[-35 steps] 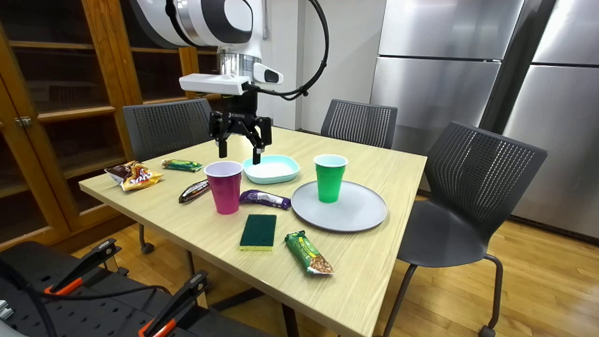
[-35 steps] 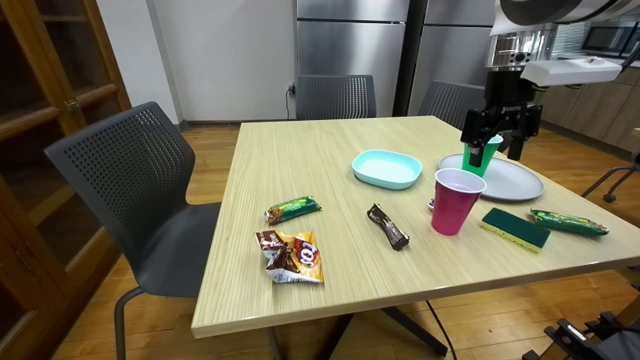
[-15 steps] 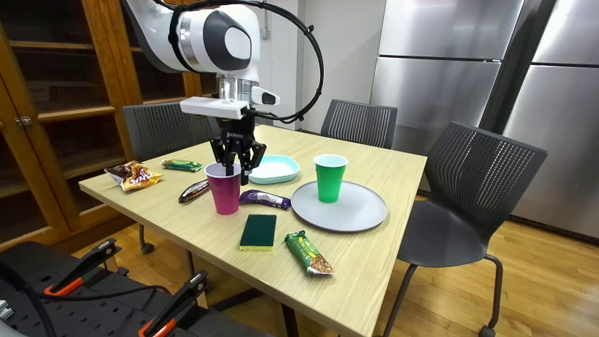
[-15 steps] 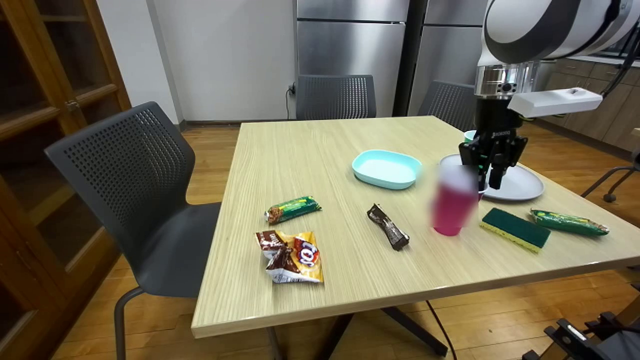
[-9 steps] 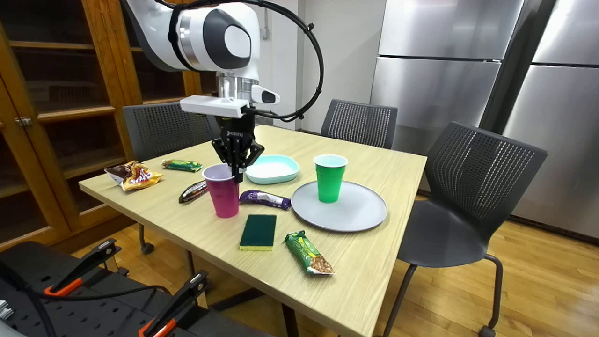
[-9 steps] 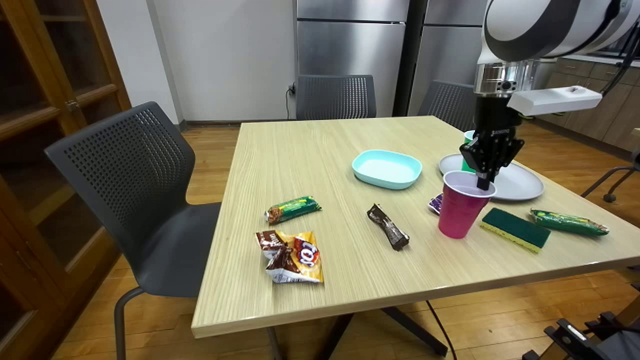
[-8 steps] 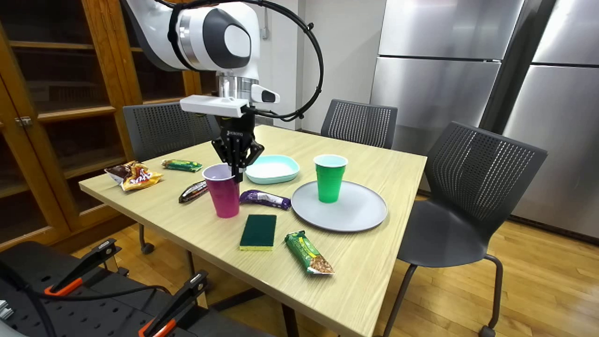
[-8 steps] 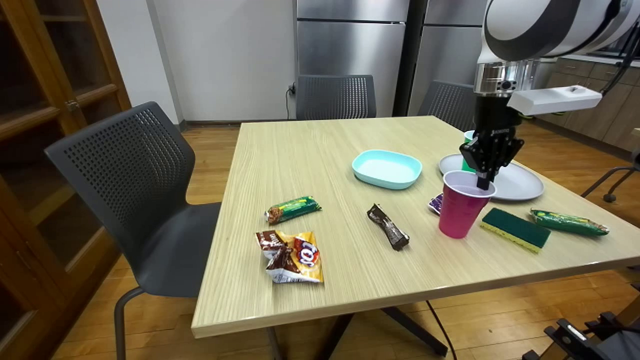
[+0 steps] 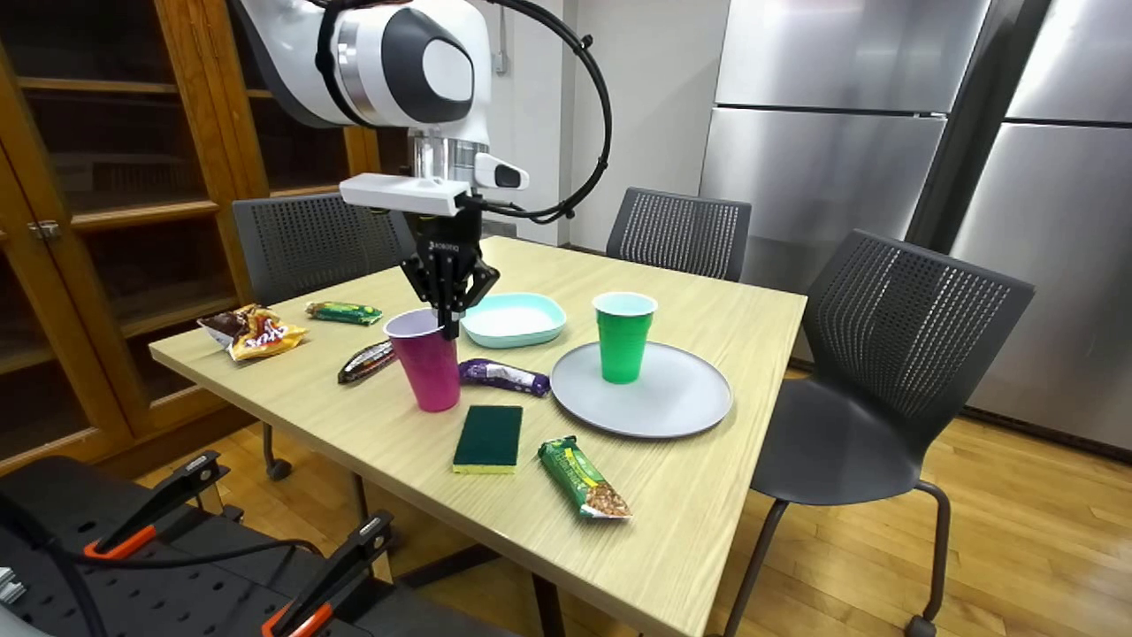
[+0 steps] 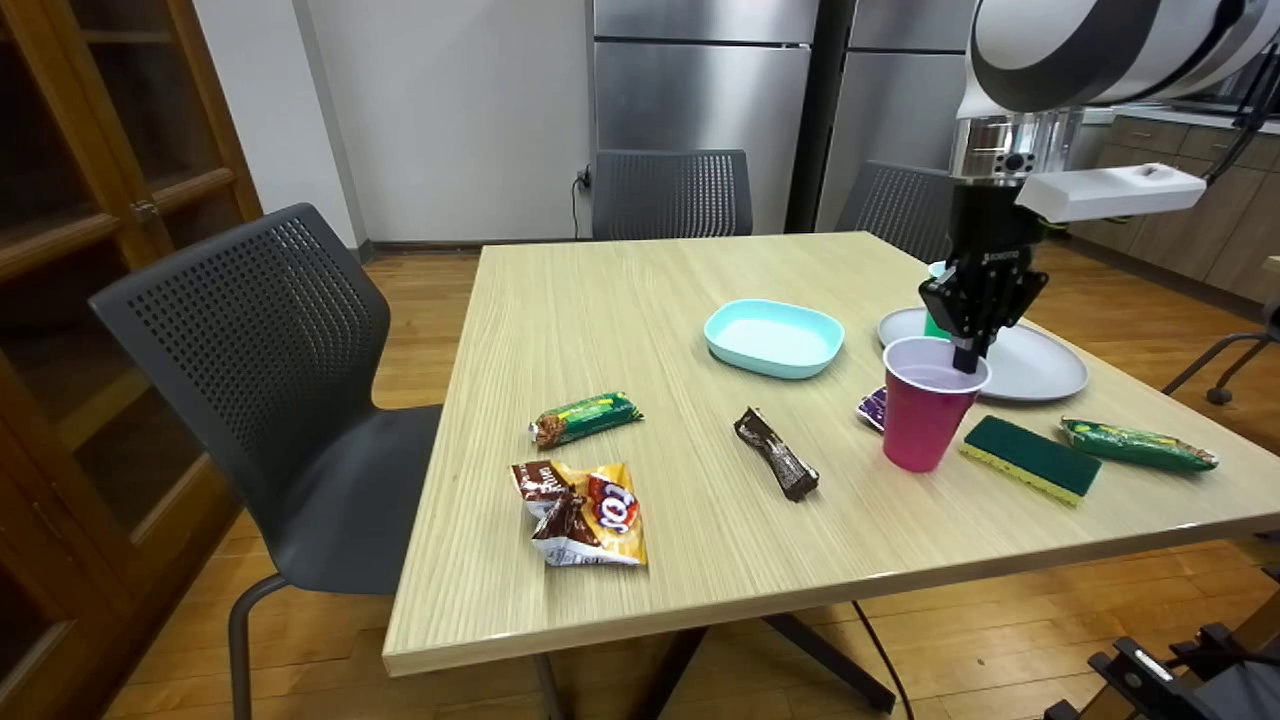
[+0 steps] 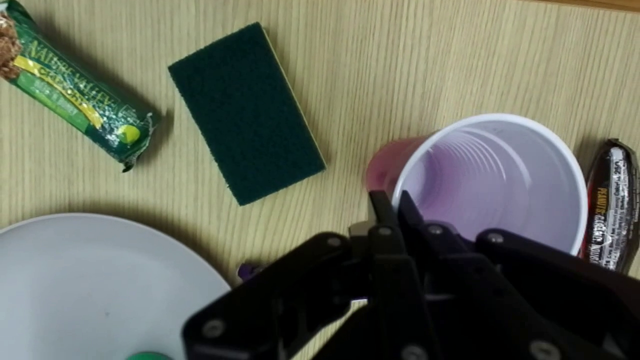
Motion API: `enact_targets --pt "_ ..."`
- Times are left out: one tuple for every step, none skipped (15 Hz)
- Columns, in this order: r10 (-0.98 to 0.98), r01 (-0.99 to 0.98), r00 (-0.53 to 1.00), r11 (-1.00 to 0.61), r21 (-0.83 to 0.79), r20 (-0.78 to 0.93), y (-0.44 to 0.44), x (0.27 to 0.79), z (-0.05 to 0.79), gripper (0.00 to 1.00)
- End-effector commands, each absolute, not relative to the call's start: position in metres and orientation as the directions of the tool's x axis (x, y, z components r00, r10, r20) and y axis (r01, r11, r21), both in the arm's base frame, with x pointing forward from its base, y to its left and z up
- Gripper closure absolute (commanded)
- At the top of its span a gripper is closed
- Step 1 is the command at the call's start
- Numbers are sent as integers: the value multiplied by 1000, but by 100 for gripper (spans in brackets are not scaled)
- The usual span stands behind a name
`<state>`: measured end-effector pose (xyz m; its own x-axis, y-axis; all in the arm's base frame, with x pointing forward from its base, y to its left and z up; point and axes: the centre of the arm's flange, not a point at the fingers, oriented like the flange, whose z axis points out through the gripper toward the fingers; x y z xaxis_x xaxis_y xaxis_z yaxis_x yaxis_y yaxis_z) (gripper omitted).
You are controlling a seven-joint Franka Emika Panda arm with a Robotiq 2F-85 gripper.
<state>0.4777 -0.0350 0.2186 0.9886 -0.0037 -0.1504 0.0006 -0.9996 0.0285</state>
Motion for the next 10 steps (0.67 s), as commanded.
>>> enact_targets --pt "48 47 989 -999 -8 -137 -41 470 250 99" --pt "61 59 990 -998 -14 -130 -44 471 255 99" --pt "68 65 990 -998 -22 -122 -47 472 262 99" --pt "69 66 991 -997 -31 -111 -51 473 269 99" --pt "66 62 992 -997 -40 -104 -55 475 274 99" --pt "64 59 993 -997 -52 -97 -59 476 280 99" --pt "59 54 994 -997 -59 -89 -62 476 286 99" --pt "54 49 995 -997 -64 -83 -67 476 290 99" --pt "47 41 996 -997 -70 -80 -74 477 294 99" --pt "45 39 995 -996 -76 -84 -82 478 297 99"
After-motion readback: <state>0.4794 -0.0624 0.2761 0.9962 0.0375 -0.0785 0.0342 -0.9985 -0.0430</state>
